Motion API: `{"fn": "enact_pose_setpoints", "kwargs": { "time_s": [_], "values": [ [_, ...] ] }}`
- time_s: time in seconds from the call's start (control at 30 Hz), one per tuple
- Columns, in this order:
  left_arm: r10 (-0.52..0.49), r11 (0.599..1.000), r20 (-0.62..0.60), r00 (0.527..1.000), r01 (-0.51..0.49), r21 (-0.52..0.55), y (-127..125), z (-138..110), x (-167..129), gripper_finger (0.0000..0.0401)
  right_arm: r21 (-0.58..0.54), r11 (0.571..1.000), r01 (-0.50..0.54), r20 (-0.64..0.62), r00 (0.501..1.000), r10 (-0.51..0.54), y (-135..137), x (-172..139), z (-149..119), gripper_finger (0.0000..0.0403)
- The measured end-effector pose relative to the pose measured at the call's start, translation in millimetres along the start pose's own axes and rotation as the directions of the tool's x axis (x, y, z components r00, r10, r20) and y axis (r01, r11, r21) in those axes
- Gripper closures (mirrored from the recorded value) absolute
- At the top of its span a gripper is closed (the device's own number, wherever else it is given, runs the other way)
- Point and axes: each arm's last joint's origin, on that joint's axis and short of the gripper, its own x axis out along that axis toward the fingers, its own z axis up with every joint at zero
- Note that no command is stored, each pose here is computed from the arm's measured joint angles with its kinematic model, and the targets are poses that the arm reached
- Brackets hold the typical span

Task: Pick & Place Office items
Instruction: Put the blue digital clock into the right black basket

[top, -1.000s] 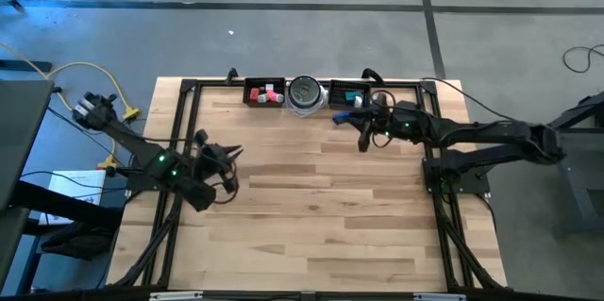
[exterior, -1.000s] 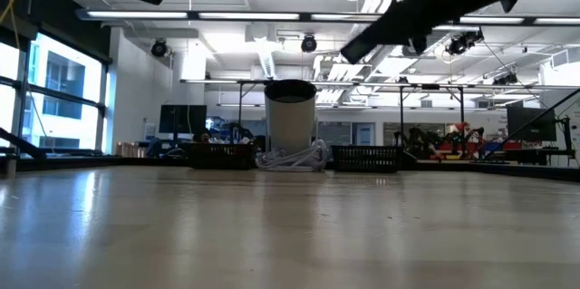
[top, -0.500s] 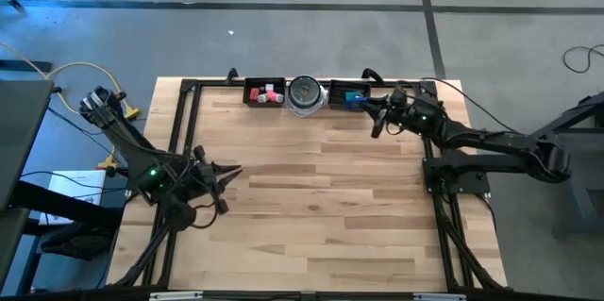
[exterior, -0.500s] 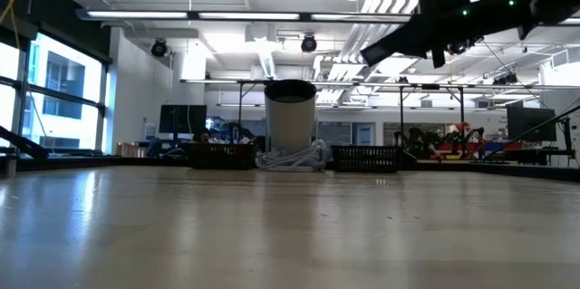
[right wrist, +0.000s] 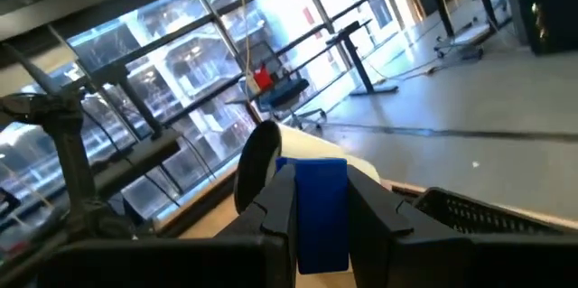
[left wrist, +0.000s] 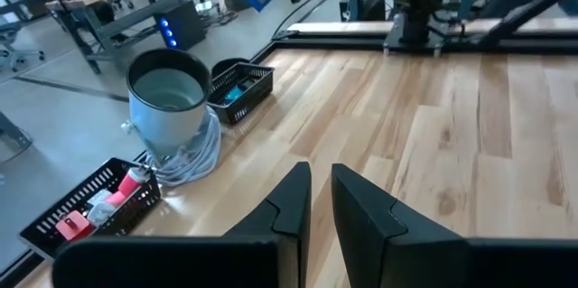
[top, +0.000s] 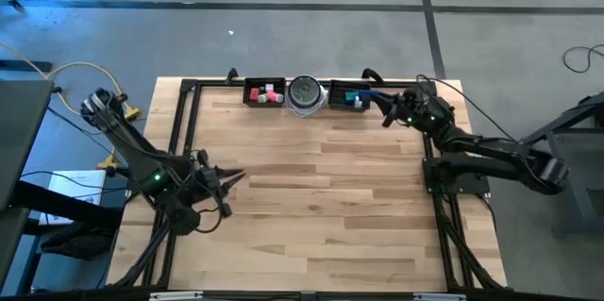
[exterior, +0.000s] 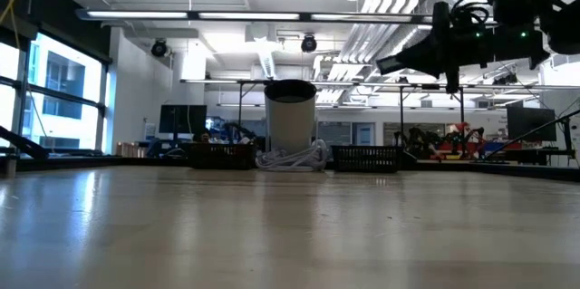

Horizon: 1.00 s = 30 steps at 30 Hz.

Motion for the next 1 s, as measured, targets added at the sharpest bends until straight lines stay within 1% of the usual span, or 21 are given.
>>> {"fn": "enact_pose_setpoints", "kwargs": {
  "time_s": [0.2,0.37,0.5,0.6,0.7,0.87,1.0],
  "values": [
    [0.004,1.000,-0.009,1.000,-0.004,0.027,-10,-6,4,0.0361,0.104,0.994,0.018,-0.013,1.000,-0.017,-12,5,-1,0.0352],
    [0.006,1.000,-0.004,1.000,-0.006,0.020,-14,-7,6,0.0361,0.169,0.985,0.039,-0.037,0.999,-0.033,-24,13,-8,0.0352],
    [0.004,1.000,-0.002,1.000,-0.004,0.011,-14,-7,6,0.0361,0.199,0.976,0.094,-0.085,0.993,-0.078,-40,19,-18,0.0352],
    [0.004,1.000,-0.002,1.000,-0.004,0.011,-14,-7,6,0.0361,0.216,0.973,0.081,-0.073,0.995,-0.067,-47,24,-21,0.0352],
    [0.001,1.000,-0.005,1.000,-0.001,0.010,-14,-7,6,0.0361,0.241,0.965,0.100,-0.076,0.994,-0.083,-56,28,-28,0.0352],
    [0.000,1.000,-0.005,1.000,0.000,0.010,-14,-7,6,0.0361,0.262,0.956,0.133,-0.145,0.985,-0.097,-67,42,-39,0.0352],
    [0.001,1.000,-0.004,1.000,-0.001,0.010,-14,-7,6,0.0361,0.279,0.950,0.141,-0.171,0.981,-0.095,-72,55,-45,0.0353]
  ]
}}
